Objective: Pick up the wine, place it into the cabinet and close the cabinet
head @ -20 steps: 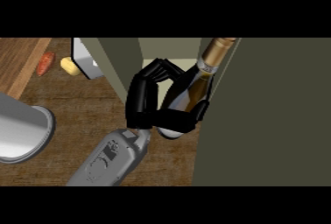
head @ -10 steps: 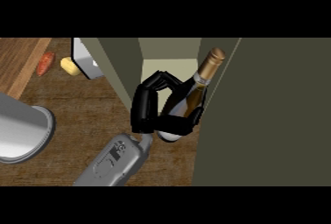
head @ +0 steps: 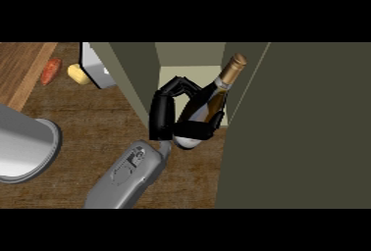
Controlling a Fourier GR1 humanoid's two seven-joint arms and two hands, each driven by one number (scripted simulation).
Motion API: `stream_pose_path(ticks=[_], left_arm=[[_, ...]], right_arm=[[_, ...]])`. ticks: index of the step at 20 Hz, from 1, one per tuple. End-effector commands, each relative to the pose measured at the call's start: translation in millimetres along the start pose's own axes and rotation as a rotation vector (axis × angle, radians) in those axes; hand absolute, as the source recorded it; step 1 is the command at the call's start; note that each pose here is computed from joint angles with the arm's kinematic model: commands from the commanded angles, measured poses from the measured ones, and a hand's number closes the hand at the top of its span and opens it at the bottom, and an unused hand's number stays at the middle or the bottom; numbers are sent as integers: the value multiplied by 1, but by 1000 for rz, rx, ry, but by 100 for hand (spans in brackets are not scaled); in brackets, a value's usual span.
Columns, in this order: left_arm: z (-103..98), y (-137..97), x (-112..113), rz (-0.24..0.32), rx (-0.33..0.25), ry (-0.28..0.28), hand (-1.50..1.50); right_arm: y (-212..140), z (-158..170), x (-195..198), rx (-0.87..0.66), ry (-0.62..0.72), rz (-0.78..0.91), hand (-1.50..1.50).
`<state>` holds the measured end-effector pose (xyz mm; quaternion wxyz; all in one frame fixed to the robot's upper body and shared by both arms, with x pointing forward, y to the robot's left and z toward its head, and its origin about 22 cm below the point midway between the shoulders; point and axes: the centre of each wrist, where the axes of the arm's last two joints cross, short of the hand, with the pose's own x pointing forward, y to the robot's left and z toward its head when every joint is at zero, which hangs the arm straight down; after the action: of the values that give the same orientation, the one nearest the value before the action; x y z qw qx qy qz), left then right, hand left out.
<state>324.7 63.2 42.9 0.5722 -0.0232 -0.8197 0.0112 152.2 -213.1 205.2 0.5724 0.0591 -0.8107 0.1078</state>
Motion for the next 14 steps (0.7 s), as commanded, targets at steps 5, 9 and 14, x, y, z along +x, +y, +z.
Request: stream_pose_path(ticks=[5,9,14], left_arm=[[-12,17,-15,7,48,16,150],[-23,26,-13,18,72,10,150],[-44,26,-17,37,43,42,150]], right_arm=[[-2,28,10,14,-38,-44,-150],[5,31,17,-4,-46,-35,-150],[-2,30,9,32,-47,-38,-150]])
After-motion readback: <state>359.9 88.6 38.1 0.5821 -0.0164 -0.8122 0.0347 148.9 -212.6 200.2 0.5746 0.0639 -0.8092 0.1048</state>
